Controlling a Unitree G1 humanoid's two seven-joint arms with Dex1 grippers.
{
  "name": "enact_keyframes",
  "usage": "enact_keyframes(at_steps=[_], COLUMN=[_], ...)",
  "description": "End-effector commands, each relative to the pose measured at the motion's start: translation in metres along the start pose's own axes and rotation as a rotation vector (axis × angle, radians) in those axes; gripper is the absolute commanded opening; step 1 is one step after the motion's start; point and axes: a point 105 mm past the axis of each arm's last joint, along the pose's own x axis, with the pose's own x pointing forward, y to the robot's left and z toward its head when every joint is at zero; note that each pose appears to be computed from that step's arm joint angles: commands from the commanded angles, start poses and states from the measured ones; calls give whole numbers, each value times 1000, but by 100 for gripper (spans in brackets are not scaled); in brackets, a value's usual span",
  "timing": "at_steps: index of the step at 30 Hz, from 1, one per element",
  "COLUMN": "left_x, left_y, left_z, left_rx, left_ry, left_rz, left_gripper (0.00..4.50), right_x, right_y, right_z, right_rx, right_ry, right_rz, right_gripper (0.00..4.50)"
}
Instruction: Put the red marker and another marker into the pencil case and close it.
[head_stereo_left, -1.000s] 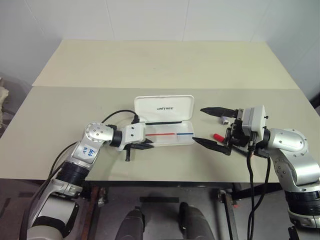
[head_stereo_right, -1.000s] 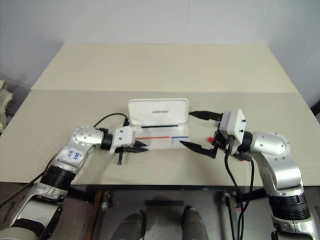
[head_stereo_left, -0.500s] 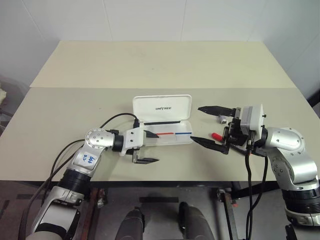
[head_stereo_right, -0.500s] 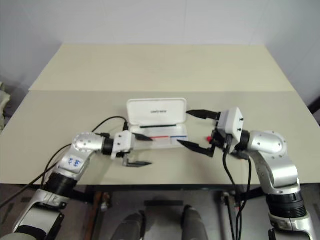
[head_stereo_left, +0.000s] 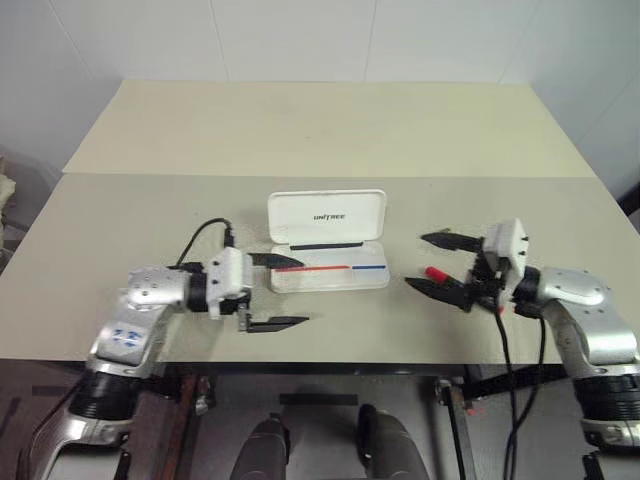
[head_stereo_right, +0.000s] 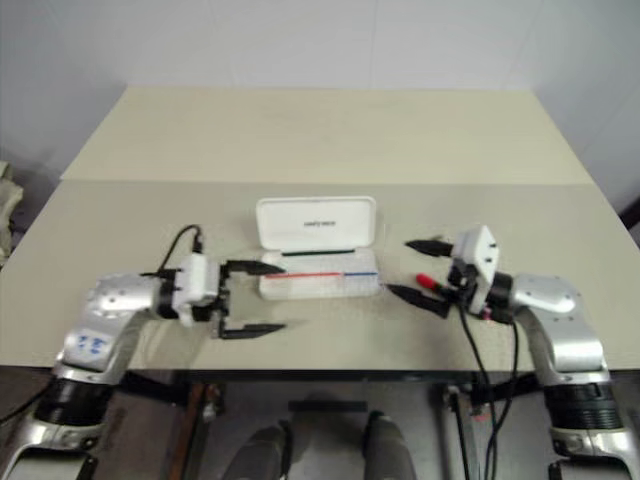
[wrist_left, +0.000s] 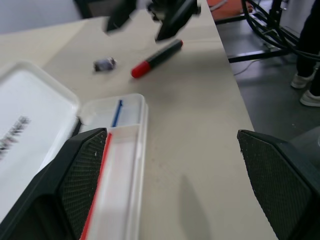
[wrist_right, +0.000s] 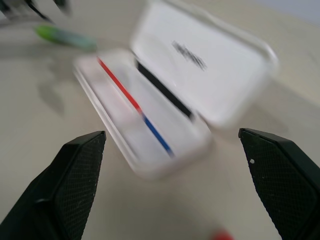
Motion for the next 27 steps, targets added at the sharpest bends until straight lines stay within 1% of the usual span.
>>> enact_keyframes(at_steps=[1, 3, 4, 6, 9, 12, 15, 18, 20, 21, 23, 24, 27], left_x=[-8, -12, -16, -28, -35, -41, -46, -49, -50, -51, -51, -51, -49], left_y=[0, 1, 2, 5, 8, 14, 17, 18, 20, 21, 21, 21, 21], left_z=[17, 19, 20, 20, 20, 17, 15, 15, 15, 15, 15, 15, 14], left_rx=[23, 12, 16, 22, 21, 12, 9, 5, 11, 13, 15, 15, 14], left_ry=[-36, -36, -33, -10, 2, 12, 22, 25, 30, 31, 31, 31, 30], left_rz=[9, 17, 23, 31, 45, 80, 99, 106, 116, 120, 125, 125, 126], left_gripper=[448, 448, 448, 448, 448, 448, 450, 450, 450, 450, 450, 450, 450], right_x=[-16, -22, -28, -43, -50, -55, -57, -56, -44, -40, -33, -31, -23], right_y=[-13, -20, -24, -29, -32, -25, -18, -18, -18, -17, -17, -16, -12], right_z=[-2, -5, -12, -33, -45, -68, -80, -81, -69, -64, -56, -53, -40], right_rx=[-39, -22, -8, 34, 63, 108, 124, 113, 74, 57, 30, 22, -24], right_ry=[28, 41, 63, 146, 179, 250, 277, 271, 220, 201, 171, 156, 116], right_rz=[-47, -74, -90, -104, -110, -85, -60, -55, -37, -28, -19, -13, 20], right_gripper=[450, 450, 450, 450, 450, 450, 386, 277, 213, 169, 96, 69, 64])
